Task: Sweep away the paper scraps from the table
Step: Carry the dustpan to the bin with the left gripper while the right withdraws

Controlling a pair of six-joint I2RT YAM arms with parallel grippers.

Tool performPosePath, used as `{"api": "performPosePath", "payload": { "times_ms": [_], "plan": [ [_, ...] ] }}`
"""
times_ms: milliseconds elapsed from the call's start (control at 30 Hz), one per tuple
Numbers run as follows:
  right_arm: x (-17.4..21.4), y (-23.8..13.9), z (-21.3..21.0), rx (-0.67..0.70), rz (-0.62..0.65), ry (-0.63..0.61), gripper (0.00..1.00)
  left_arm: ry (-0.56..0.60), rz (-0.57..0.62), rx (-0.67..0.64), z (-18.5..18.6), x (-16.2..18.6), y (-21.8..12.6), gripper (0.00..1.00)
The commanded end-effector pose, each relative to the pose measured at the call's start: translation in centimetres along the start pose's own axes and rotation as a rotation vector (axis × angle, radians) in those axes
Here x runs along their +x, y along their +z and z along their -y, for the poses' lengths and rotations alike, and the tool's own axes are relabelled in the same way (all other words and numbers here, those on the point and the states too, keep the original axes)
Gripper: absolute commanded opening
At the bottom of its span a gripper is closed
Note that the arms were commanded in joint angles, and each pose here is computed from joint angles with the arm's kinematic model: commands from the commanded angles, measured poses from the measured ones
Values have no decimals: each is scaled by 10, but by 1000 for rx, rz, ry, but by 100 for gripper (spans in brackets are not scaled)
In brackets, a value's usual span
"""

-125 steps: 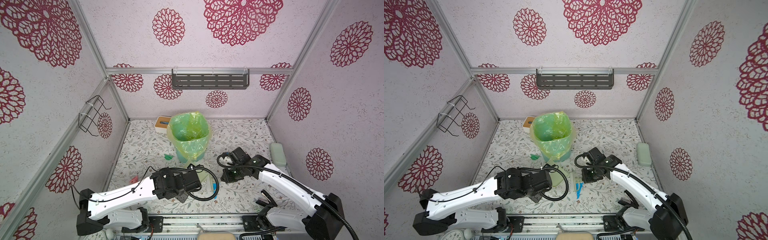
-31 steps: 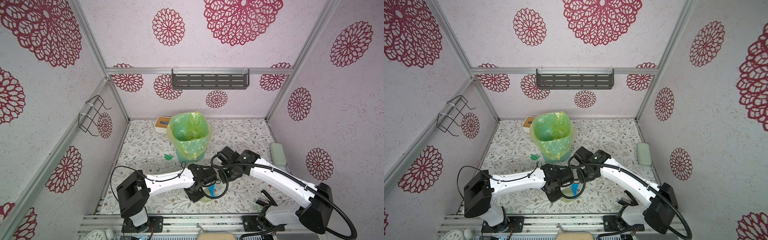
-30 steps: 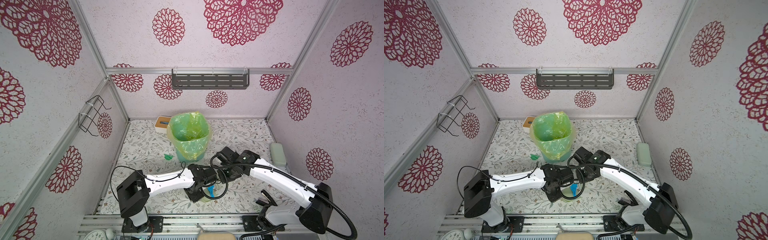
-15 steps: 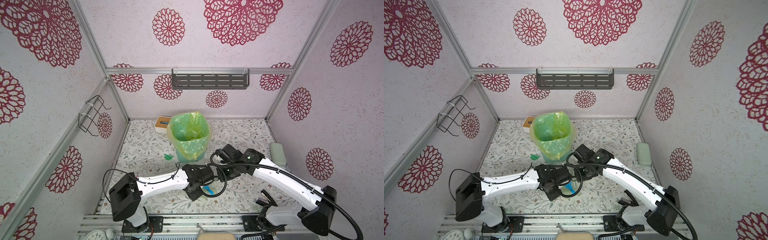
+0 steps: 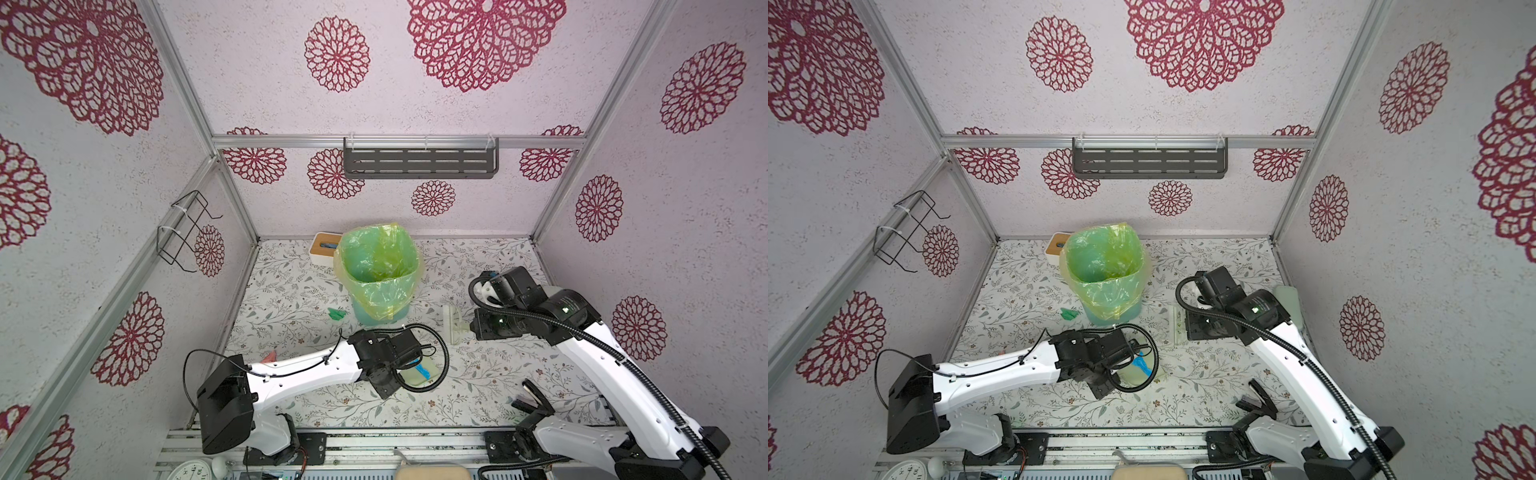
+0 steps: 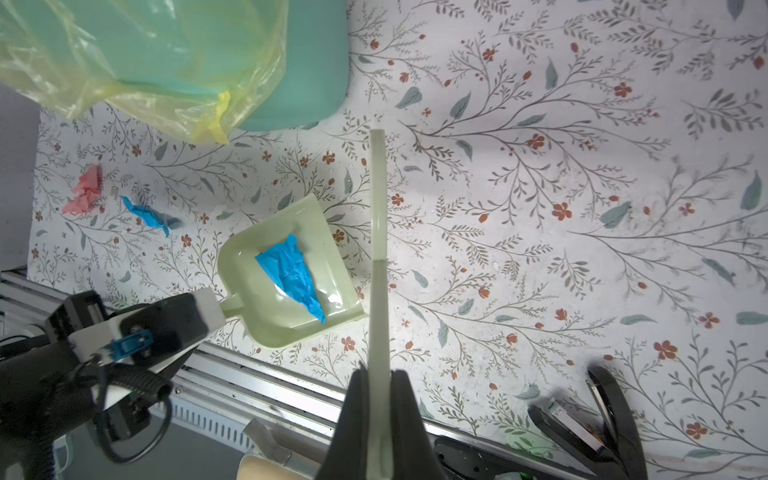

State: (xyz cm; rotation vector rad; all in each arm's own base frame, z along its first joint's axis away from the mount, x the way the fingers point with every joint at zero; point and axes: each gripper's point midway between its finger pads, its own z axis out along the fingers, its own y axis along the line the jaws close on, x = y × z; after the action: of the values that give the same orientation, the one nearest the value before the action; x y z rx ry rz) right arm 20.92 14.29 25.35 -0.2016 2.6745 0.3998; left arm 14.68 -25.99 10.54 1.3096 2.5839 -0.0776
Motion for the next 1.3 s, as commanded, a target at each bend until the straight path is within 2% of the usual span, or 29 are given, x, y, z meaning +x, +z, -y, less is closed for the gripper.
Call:
{"api": "performPosePath", "payload": {
  "times_ms": [0, 300, 667, 1267],
  "plan": [
    [3, -3, 12, 21, 4, -8, 0, -8, 77, -15, 0, -12, -19, 10],
    [6, 15, 25, -9, 3, 47, 0, 3, 157, -32, 7, -19, -76, 10],
    [9, 26, 34, -36, 1, 84, 0, -42, 327, -81, -13, -36, -150, 10],
    [10, 30, 35, -70, 13, 103, 0, -242, 394, -270, -115, -41, -224, 9]
  ]
}}
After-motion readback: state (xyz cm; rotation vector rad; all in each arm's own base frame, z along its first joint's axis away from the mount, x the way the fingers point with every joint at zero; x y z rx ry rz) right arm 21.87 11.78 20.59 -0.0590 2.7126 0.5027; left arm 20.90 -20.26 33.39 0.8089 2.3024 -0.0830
